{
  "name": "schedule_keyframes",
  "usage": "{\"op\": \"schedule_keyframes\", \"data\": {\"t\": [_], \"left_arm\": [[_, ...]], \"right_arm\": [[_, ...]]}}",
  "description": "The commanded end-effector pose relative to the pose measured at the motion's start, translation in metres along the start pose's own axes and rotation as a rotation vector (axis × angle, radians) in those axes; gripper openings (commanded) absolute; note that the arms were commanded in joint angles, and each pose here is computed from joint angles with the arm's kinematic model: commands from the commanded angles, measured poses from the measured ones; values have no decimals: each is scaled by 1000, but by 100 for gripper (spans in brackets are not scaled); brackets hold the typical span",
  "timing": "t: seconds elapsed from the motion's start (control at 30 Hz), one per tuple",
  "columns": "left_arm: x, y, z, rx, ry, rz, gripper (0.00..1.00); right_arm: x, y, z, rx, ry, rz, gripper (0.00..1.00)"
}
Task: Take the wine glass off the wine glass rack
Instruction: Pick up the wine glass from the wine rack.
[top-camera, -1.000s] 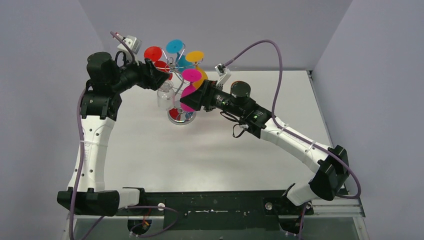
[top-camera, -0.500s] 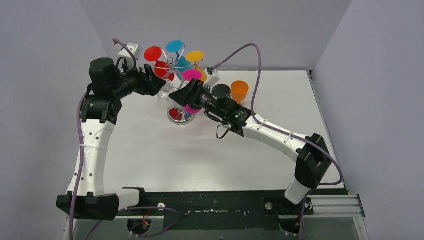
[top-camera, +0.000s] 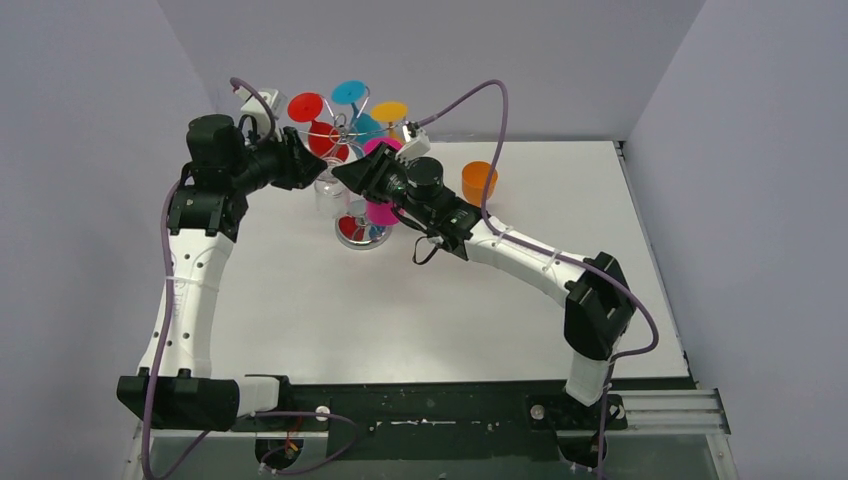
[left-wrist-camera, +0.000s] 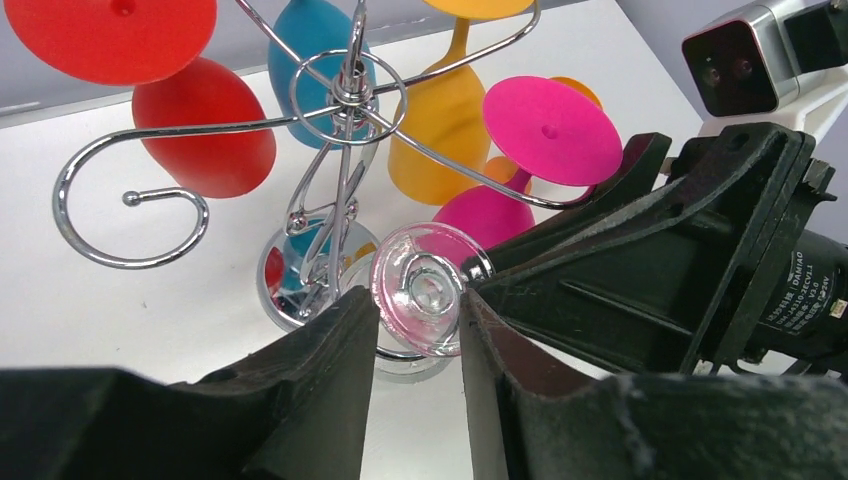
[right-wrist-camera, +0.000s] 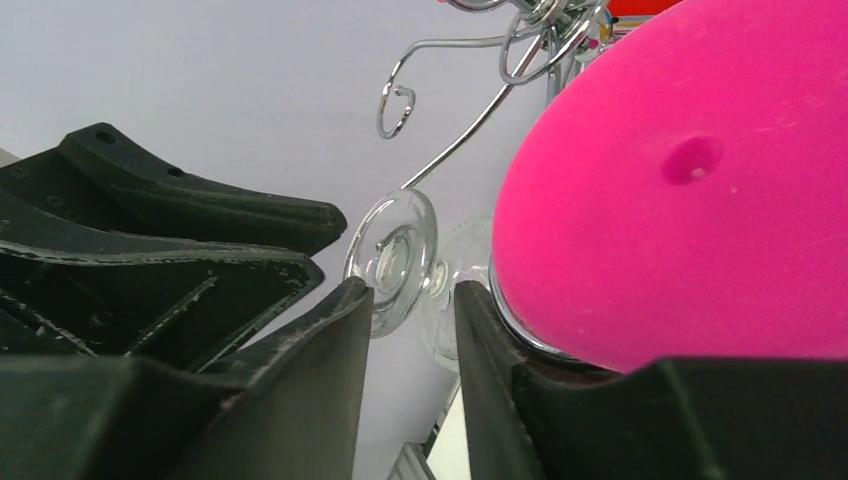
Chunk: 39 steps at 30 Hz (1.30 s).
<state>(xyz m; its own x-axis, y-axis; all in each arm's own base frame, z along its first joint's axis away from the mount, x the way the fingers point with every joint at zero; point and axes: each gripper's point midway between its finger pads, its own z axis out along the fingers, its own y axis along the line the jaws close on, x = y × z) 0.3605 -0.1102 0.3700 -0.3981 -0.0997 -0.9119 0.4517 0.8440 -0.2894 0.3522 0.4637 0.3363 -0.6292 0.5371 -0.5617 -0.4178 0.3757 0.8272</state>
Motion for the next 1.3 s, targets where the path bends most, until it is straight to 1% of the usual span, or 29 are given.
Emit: {"op": "schedule_keyframes", "data": {"t": [0.0, 0.1, 0.37, 0.47, 0.53, 0.73, 0.87, 1.07, 1.17, 1.27], "left_arm": [[1, 4, 3, -2, 0, -3, 33], [2, 7, 3, -15, 0, -2, 31], [-1, 10, 3, -34, -12, -7, 31], [-4, 11, 2, -43, -23, -13, 35], [-5, 13, 1, -53, -31, -21, 40], [-13, 19, -3, -88, -59, -47, 46], [-13, 21, -1, -88, -64, -62, 47], [-14, 19, -1, -74, -84, -94, 50], [-17, 17, 0, -60, -100, -115, 51], [-19, 16, 0, -54, -109, -126, 52]], "right_arm": [[-28, 38, 7, -98, -86, 4, 32], [-27, 41, 10, -110, -78, 8, 22], [-27, 52, 8, -145, -60, 53, 6], [-26, 58, 6, -164, -51, 72, 3], [-27, 59, 5, -166, -48, 79, 0], [-28, 69, 6, -184, -30, 106, 0], [-26, 69, 8, -169, -14, 114, 0], [-26, 70, 5, -157, -28, 141, 0], [-20, 74, 8, -154, -12, 139, 0], [-19, 75, 7, -138, -25, 131, 0]]}}
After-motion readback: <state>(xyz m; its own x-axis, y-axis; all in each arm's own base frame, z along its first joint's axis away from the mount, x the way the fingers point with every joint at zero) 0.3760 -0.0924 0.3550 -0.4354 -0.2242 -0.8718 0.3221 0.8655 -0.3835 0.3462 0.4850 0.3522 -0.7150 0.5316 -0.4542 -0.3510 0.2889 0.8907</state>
